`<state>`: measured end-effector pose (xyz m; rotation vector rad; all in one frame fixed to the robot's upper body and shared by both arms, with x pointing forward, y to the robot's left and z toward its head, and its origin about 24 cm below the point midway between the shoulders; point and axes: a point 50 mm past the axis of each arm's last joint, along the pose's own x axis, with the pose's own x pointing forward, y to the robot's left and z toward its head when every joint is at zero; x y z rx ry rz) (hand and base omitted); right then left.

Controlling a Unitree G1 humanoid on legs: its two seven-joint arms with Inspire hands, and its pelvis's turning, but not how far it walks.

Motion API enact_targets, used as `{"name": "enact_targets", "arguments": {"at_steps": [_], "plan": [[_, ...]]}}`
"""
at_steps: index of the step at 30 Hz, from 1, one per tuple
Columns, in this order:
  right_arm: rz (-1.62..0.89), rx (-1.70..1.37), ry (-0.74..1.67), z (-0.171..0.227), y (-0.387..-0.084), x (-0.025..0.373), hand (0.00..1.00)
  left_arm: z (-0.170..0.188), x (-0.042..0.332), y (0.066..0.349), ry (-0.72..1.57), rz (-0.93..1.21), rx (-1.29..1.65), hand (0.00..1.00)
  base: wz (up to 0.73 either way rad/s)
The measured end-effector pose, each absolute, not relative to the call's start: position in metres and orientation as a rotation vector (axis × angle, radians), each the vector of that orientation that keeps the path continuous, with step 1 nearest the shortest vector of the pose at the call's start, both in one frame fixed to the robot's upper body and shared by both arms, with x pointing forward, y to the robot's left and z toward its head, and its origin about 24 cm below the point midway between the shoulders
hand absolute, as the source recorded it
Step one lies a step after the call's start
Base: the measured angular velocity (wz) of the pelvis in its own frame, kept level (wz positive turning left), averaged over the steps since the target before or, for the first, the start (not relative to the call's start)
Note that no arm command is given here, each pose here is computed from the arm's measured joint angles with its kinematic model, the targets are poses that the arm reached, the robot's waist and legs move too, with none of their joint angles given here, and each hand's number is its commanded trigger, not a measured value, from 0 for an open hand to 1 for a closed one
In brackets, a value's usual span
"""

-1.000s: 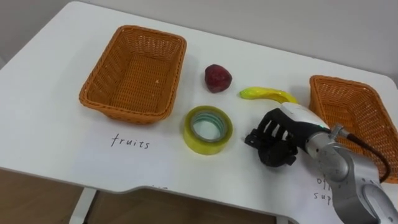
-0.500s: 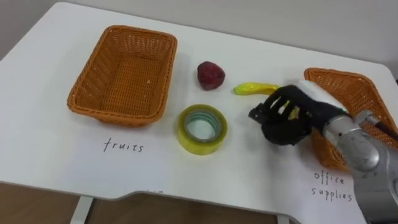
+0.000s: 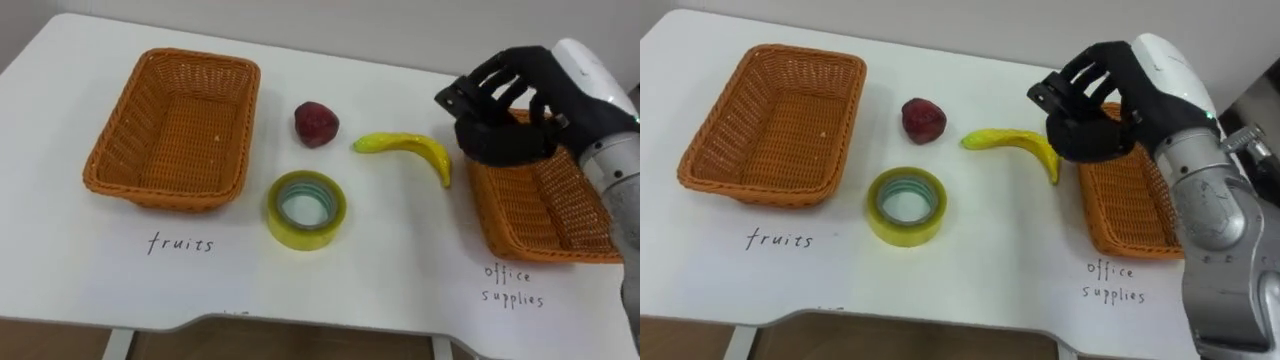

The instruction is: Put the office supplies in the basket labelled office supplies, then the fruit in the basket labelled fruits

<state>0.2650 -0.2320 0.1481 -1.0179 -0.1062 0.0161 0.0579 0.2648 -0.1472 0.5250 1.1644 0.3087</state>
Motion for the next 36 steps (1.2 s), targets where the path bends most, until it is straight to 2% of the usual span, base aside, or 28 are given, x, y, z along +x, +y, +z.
{"name": "enact_targets", "arguments": {"at_steps": [15, 25, 36], "plan": [[-0.246, -0.932, -0.278, 0.169, -0.248, 0.264, 1.00, -0.151, 0.049, 0.255, 1.183, 0.332, 0.508, 0.00, -0.01], [-0.276, -0.878, -0.049, 0.122, -0.282, 0.272, 1.00, -0.150, 0.051, 0.253, 1.174, 0.328, 0.492, 0.00, 0.00], [-0.286, -0.862, 0.088, 0.094, -0.297, 0.271, 1.00, -0.149, 0.055, 0.253, 1.157, 0.316, 0.501, 0.00, 0.00]]}}
